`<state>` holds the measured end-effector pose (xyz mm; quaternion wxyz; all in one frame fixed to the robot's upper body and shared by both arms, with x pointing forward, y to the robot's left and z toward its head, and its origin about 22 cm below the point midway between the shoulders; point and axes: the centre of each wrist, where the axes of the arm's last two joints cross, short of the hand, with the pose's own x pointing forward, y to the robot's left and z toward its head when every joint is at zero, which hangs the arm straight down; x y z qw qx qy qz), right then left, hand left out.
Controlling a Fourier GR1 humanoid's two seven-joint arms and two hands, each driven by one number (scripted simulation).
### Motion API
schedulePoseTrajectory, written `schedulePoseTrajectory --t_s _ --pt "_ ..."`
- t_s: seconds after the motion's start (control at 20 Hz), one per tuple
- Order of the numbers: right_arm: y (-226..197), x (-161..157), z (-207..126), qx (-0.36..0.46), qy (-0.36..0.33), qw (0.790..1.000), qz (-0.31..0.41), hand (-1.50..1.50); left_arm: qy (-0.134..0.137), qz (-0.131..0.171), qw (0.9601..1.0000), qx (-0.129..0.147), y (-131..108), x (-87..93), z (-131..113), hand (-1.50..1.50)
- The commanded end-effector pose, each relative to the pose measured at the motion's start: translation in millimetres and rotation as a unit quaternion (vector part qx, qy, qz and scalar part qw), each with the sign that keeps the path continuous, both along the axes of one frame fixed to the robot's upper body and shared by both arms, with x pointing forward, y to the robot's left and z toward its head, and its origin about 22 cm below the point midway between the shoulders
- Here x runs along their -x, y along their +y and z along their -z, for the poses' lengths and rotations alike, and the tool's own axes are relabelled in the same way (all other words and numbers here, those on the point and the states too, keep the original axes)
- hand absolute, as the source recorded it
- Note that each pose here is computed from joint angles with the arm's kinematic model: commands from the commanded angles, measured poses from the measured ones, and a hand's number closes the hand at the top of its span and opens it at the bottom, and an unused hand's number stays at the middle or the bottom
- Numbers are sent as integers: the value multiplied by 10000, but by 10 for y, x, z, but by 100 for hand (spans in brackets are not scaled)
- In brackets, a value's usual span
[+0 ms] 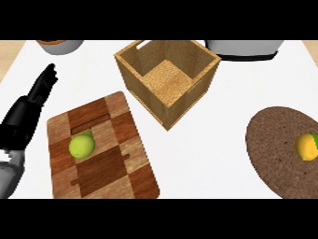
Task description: Pick the lemon from the placemat and place it in the basket
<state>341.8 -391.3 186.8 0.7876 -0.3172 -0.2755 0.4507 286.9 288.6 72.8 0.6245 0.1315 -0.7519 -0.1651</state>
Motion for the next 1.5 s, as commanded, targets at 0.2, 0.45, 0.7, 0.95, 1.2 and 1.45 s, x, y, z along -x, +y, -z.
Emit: schedulePoseTrajectory --t_s 0.2,0.45,0.7,0.95,1.2,1.45 --pt "109 17 349 169 544 9983 -92 -150 91 39 9999 52 4 -128 87 0" --pt "-51 12 776 282 781 9965 6 -150 58 45 10000 3 -37 20 45 0" --pt "-64 245 1062 293 536 9981 50 -150 49 -4 10000 34 234 140 -73 0" --pt "-73 180 1101 278 447 9986 -39 -150 108 43 9999 11 83 -84 13 0" --pt "-20 248 1096 380 320 9987 -108 -150 62 -40 10000 29 41 -17 -26 0" --pt "-16 325 1371 206 232 9995 58 -150 -18 -53 10000 41 49 -18 -20 0"
